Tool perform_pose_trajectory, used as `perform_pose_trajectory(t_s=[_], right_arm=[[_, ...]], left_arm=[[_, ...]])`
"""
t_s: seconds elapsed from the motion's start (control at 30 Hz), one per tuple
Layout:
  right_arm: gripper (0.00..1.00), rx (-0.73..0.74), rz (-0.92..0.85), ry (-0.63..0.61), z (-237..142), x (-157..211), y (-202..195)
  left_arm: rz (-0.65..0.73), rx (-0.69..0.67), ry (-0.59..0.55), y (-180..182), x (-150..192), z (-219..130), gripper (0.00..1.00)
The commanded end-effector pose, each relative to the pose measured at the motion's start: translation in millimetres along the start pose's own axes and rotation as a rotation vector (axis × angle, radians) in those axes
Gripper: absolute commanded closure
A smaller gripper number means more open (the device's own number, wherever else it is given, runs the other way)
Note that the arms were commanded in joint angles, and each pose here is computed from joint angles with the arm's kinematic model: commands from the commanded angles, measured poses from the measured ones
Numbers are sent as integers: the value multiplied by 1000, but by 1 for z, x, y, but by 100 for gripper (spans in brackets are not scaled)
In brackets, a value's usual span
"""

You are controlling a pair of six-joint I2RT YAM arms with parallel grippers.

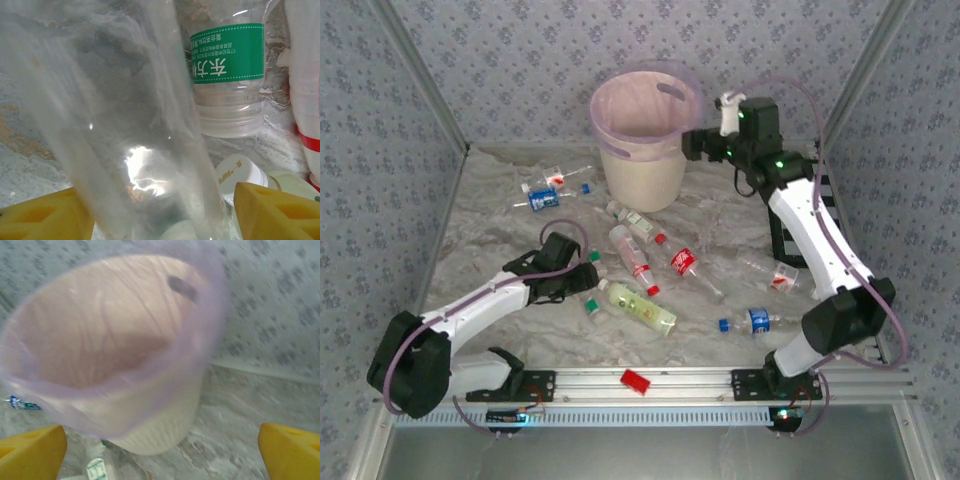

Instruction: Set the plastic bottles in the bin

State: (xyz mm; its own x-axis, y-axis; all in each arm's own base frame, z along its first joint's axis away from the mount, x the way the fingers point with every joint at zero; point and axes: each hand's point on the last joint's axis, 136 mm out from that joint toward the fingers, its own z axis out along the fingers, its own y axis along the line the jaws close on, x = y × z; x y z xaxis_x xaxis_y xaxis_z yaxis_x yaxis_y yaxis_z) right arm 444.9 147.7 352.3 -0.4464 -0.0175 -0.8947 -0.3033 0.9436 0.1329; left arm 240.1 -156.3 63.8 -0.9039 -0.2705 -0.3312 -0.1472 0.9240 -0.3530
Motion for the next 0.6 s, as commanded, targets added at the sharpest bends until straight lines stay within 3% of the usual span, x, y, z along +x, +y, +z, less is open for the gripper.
perform_pose_trajectory(t_s=[0.0, 0.13, 0.33, 0.57], right_arm=[[0, 49, 154, -33, -12, 17, -40], [0, 95, 292, 6, -15, 72, -78], [0, 176, 391, 169, -5, 170, -105], [0, 196, 474, 255, 15, 217, -114]], left_arm=[[-2, 9, 1, -3, -1, 8, 33], [-5, 17, -11, -6, -5, 14, 47], [7, -10, -13, -7, -9, 15, 56], [41, -5, -53, -17, -25, 2, 63]])
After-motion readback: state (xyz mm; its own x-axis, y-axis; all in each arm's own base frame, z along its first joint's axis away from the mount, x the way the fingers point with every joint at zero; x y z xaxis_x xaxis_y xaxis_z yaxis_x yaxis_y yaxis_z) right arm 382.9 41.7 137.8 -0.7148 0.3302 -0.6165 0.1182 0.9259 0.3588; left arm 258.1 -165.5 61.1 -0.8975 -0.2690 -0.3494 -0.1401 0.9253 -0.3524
